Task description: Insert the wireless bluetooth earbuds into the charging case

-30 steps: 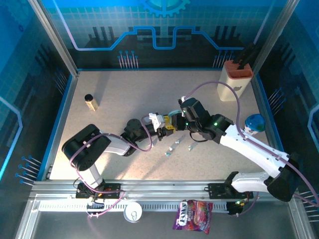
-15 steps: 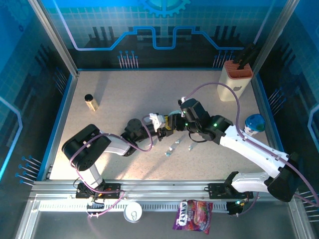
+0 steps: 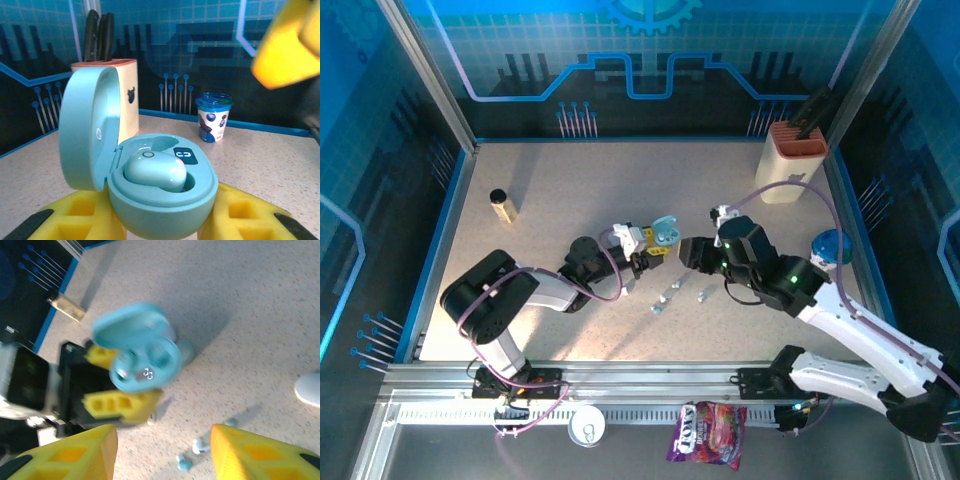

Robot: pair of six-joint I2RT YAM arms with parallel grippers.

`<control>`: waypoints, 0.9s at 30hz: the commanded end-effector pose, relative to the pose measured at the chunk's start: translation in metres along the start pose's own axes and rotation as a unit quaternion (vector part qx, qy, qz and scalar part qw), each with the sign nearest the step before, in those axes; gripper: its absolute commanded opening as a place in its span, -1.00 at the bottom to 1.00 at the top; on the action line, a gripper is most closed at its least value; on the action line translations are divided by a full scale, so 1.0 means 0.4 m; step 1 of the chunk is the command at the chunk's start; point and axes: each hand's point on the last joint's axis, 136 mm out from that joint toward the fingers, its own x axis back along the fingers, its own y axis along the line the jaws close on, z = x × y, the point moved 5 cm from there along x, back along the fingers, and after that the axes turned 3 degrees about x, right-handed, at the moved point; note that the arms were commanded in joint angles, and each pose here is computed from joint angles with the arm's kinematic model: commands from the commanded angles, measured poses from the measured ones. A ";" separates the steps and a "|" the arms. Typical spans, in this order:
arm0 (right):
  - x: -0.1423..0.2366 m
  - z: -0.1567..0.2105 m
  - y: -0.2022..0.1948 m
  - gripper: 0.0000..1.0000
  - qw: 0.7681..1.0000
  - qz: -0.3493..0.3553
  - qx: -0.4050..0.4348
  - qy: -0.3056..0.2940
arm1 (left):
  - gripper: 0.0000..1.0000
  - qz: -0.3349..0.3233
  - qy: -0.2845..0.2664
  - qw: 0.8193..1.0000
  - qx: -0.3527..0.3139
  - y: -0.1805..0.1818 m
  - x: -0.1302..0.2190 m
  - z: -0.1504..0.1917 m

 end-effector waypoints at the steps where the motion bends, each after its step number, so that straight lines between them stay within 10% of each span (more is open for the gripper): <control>1: -0.019 0.075 -0.062 0.04 0.998 0.034 -0.048 0.038 | -0.58 -0.026 -0.036 0.999 -0.012 0.024 0.036 -0.055; 10: -0.176 0.275 -0.055 0.08 0.971 -0.057 -0.177 0.147 | -0.57 -0.064 -0.046 0.997 -0.017 0.072 0.098 -0.081; 27: -0.326 0.420 -0.002 0.06 0.955 -0.053 -0.175 0.233 | -0.56 -0.051 -0.050 0.997 -0.020 0.077 0.100 -0.123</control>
